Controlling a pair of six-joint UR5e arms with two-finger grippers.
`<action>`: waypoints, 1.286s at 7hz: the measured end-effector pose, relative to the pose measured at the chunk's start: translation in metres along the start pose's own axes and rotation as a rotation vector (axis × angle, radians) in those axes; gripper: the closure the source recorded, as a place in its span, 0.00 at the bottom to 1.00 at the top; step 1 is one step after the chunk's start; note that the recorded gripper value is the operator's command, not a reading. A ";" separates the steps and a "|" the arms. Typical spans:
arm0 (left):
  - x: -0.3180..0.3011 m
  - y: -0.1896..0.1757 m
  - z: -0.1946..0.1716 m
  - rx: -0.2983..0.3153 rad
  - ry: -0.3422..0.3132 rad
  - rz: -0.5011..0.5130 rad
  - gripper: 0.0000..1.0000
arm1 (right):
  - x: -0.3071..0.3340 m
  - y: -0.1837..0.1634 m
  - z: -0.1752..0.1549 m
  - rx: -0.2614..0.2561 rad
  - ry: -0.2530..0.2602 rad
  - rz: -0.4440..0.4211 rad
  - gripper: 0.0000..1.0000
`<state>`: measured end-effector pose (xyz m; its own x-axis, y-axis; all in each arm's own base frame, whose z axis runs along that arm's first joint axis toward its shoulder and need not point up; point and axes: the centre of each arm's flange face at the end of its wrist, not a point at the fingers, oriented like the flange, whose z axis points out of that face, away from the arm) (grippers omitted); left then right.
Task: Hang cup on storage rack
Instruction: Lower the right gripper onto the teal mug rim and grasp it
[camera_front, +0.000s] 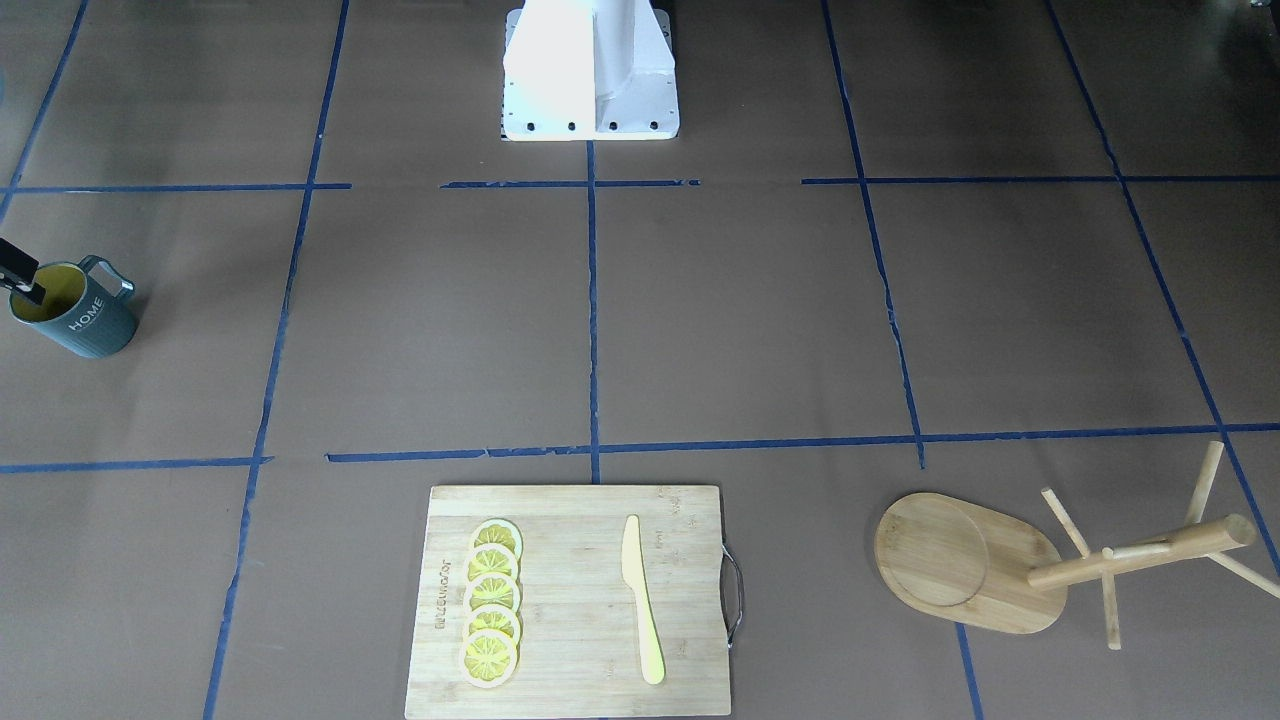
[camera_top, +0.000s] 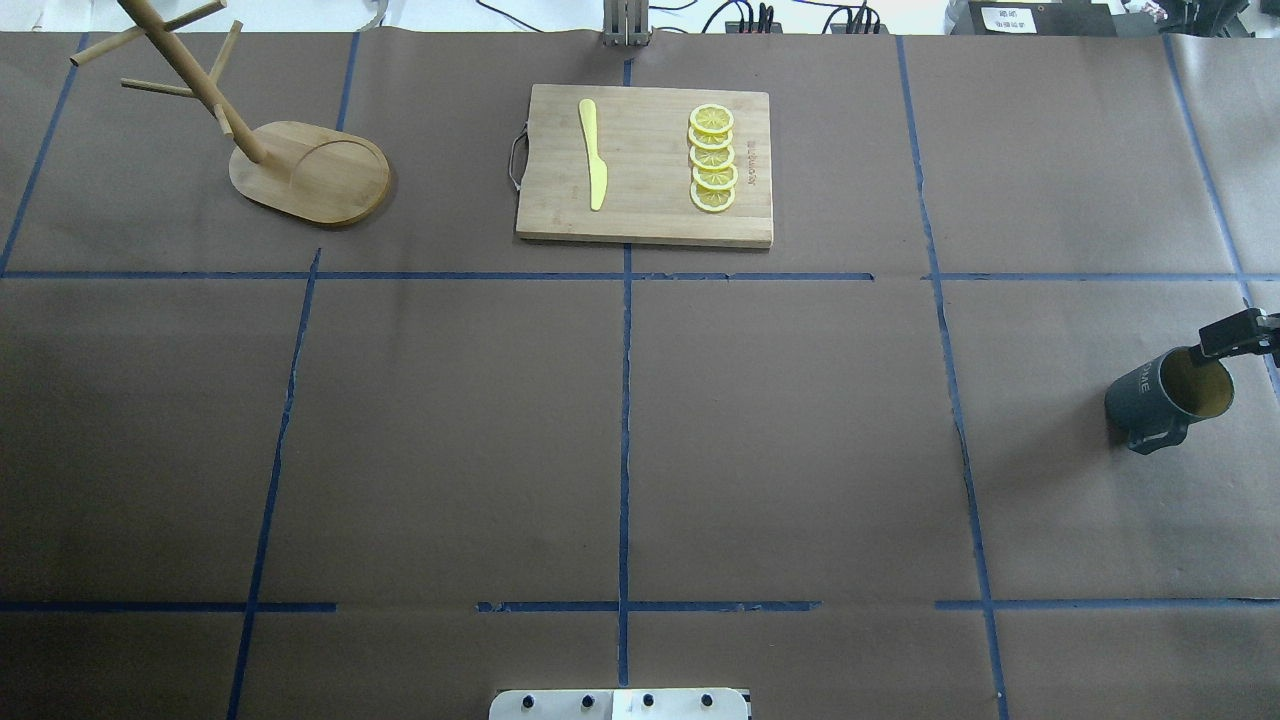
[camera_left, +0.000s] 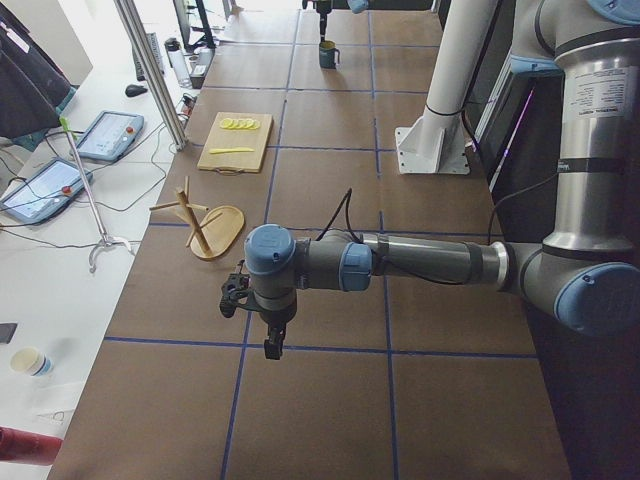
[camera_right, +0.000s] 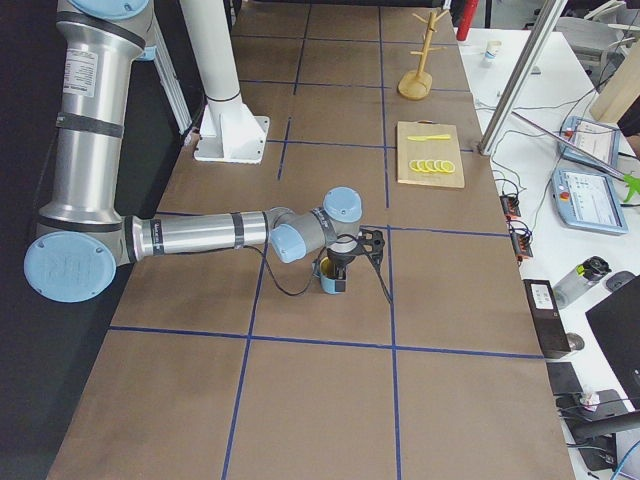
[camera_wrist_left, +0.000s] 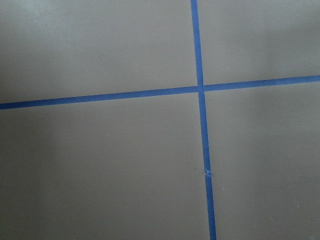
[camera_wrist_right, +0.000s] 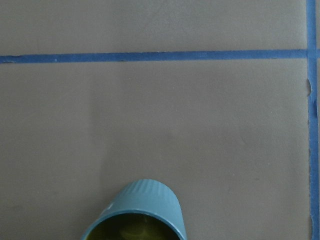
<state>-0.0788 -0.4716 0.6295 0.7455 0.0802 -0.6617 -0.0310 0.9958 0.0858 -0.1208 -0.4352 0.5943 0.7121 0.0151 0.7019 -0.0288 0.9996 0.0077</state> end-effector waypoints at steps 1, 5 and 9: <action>0.000 -0.001 -0.001 0.001 0.000 0.001 0.00 | 0.001 0.002 0.012 -0.021 0.010 -0.001 0.16; 0.001 -0.006 -0.002 0.004 -0.002 0.005 0.00 | 0.003 0.002 0.022 -0.042 0.015 -0.009 1.00; 0.001 -0.008 -0.002 0.005 -0.002 0.004 0.00 | -0.013 -0.001 -0.002 -0.024 -0.056 -0.028 1.00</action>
<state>-0.0791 -0.4792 0.6261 0.7464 0.0843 -0.6601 -0.0309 0.9953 0.0922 -0.1291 -0.4363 0.5839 0.6718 -0.0137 0.7406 0.0077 0.9999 0.0115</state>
